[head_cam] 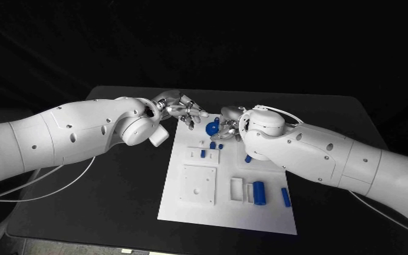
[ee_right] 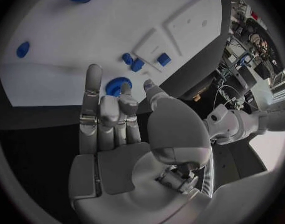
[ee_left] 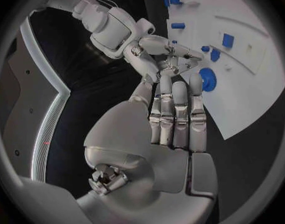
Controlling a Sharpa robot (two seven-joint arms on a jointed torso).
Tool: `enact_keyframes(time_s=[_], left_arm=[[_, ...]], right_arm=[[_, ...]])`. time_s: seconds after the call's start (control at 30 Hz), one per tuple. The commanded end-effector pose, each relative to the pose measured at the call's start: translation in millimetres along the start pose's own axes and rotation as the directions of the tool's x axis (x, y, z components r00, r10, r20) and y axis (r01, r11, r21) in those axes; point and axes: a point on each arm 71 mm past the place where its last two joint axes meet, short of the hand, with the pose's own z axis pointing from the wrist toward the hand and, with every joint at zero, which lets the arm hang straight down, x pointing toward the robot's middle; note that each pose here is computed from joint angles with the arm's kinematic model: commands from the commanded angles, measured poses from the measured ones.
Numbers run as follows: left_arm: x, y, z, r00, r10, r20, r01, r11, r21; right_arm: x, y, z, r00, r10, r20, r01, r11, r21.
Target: Assemble the parts on the task board
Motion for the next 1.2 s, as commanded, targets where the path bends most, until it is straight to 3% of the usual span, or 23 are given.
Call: enact_keyframes(time_s=[0.03, 1.2], left_arm=[[0.8, -3.1, 0.1, 1.0, -0.003, 0.009, 0.003, 1.0, 0.024], [5.2, -8.6, -1.1, 1.0, -0.004, 0.005, 0.004, 0.999, 0.05]], right_arm=[[2.5, 0, 1.6, 0.998, -0.059, -0.019, 0.06, 0.998, 0.017], [19.4, 16, 10.1, 0.995, -0.092, -0.027, 0.092, 0.996, -0.009]])
